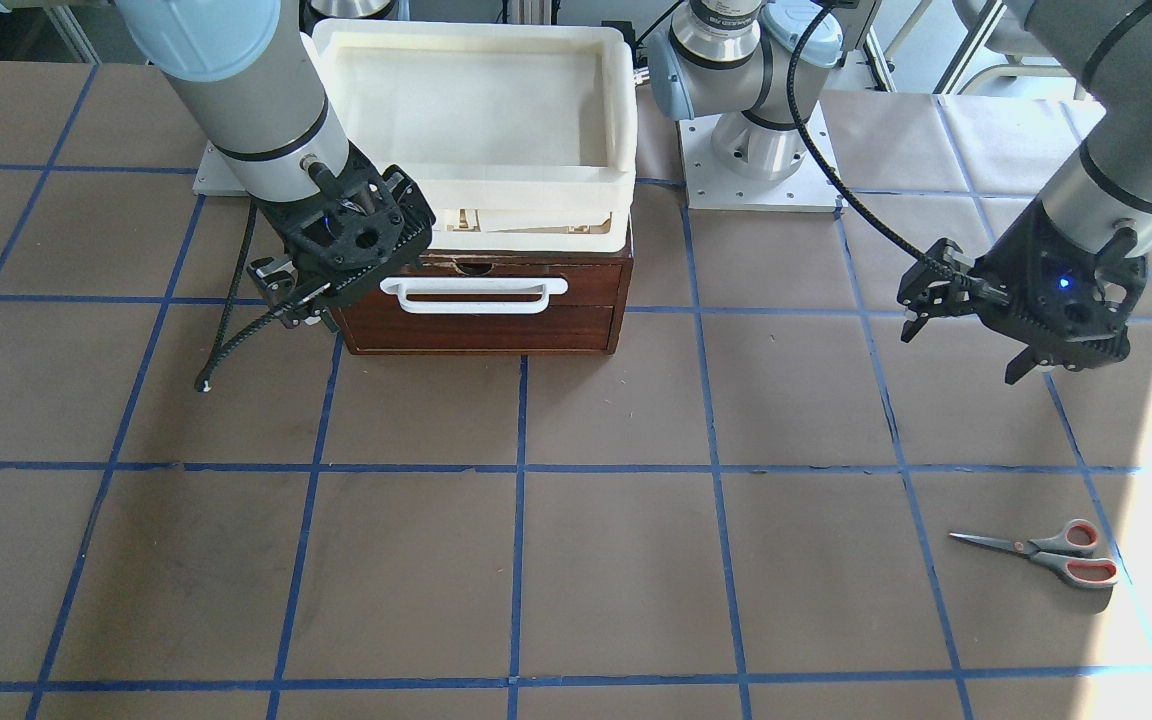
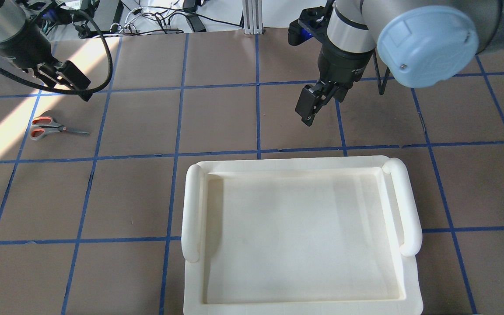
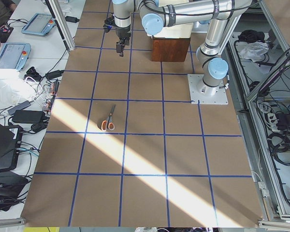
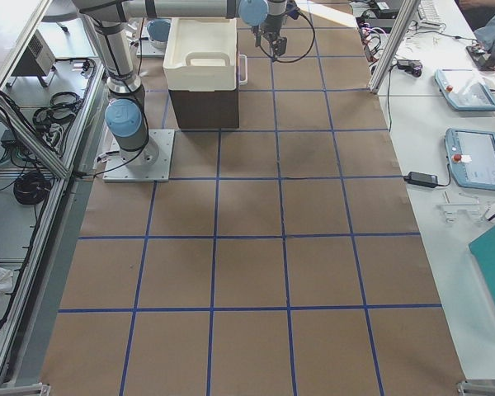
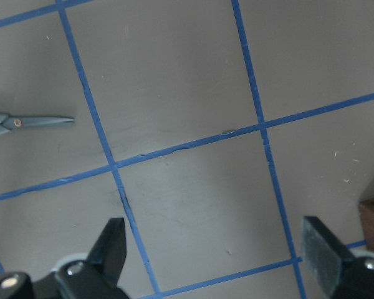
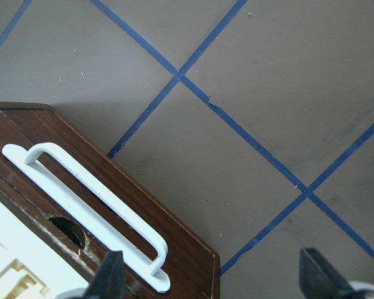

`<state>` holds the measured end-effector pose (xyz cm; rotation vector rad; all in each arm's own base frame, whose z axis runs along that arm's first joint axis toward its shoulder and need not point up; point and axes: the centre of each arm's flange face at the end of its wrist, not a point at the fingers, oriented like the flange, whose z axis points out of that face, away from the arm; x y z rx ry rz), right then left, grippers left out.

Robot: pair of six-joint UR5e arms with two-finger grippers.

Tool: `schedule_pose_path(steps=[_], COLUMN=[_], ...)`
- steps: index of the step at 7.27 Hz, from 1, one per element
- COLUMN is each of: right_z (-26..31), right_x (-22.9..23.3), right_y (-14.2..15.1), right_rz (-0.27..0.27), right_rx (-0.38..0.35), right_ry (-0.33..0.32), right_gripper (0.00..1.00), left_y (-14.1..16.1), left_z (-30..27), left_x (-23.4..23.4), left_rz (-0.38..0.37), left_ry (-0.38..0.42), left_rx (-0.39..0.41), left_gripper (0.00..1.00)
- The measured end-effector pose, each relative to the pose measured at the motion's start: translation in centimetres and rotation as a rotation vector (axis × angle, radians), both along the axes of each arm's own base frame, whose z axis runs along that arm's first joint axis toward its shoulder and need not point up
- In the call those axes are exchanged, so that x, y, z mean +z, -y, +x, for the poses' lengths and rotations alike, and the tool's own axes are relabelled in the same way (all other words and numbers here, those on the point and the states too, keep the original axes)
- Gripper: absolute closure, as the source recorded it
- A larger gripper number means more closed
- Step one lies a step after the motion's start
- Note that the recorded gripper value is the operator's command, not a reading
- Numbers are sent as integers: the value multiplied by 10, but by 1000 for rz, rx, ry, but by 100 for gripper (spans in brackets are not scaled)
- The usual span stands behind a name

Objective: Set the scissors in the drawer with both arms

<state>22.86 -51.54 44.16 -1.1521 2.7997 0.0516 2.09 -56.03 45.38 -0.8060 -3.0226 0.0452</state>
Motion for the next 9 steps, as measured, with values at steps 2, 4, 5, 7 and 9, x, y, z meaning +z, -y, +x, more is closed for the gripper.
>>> schedule_pose_path(steps=[2, 4, 5, 7, 9], right_z=[8, 14, 17, 31, 64], right_x=[-19, -35, -45, -74, -94], right_y=[24, 30, 30, 39, 43], right_rz=[17, 72, 106, 155, 181], right_rx=[193, 383, 487, 656, 754], right_ry=[11, 32, 46, 67, 76], right_gripper=[0, 1, 1, 3, 5], left_y=[14, 34, 43, 62, 78], left_z=[50, 103, 126, 163, 184], left_x=[-23, -62, -85, -135, -182], left_rz=[-2, 4, 12, 10, 23], left_ry=[19, 55, 56, 79, 89], left_rx=[-283, -559, -672, -889, -1055], left_gripper=[0, 0, 0, 0, 0])
